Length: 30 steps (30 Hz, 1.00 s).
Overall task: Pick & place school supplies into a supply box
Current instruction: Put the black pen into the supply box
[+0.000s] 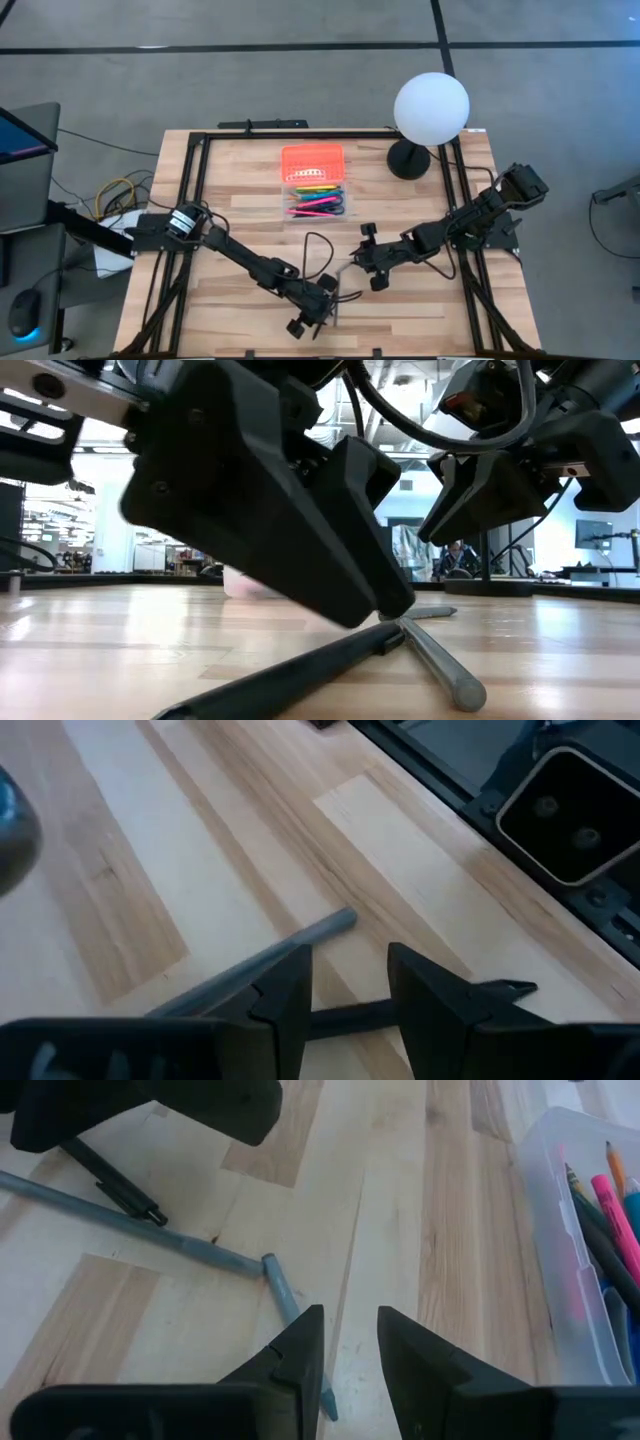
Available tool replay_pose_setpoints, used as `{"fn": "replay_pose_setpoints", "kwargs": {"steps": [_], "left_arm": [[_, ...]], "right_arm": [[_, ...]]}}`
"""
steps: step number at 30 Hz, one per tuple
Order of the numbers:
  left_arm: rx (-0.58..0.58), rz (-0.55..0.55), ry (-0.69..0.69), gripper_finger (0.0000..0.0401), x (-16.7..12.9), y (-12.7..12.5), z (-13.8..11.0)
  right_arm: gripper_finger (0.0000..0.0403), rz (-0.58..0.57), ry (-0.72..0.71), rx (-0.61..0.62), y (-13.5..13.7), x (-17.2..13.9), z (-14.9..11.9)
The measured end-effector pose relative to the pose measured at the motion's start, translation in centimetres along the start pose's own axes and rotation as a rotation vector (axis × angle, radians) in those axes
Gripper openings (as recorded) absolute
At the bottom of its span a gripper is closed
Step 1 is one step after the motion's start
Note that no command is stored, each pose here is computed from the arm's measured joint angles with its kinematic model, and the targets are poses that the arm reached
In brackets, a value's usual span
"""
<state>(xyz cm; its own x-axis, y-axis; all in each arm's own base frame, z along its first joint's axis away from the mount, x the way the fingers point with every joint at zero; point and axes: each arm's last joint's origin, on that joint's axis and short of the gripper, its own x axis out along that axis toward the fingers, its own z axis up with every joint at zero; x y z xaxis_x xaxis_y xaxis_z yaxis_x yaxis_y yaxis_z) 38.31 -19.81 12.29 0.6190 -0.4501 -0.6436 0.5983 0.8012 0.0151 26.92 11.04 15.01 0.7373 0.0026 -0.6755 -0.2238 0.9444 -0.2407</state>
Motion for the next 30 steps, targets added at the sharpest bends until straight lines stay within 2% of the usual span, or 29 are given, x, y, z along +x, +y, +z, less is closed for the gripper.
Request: {"fn": "replay_pose_setpoints", "kwargs": {"steps": [6, 16, 30], "left_arm": [[0.013, 0.009, -0.037, 0.0128, 0.0, 0.0, 0.4], [-0.007, 0.007, -0.076, 0.0127, 0.9, -0.1, -0.7], [-0.063, 0.0, 0.017, 0.0127, 1.5, -0.1, -2.0]], "right_arm": [[0.009, 0.0, 0.0, 0.0, 0.0, 0.0, 0.0], [0.009, -0.001, 0.005, 0.0, 0.0, 0.0, 0.0], [0.009, -0.014, 0.008, 0.008, 0.0, 0.0, -0.1]]}}
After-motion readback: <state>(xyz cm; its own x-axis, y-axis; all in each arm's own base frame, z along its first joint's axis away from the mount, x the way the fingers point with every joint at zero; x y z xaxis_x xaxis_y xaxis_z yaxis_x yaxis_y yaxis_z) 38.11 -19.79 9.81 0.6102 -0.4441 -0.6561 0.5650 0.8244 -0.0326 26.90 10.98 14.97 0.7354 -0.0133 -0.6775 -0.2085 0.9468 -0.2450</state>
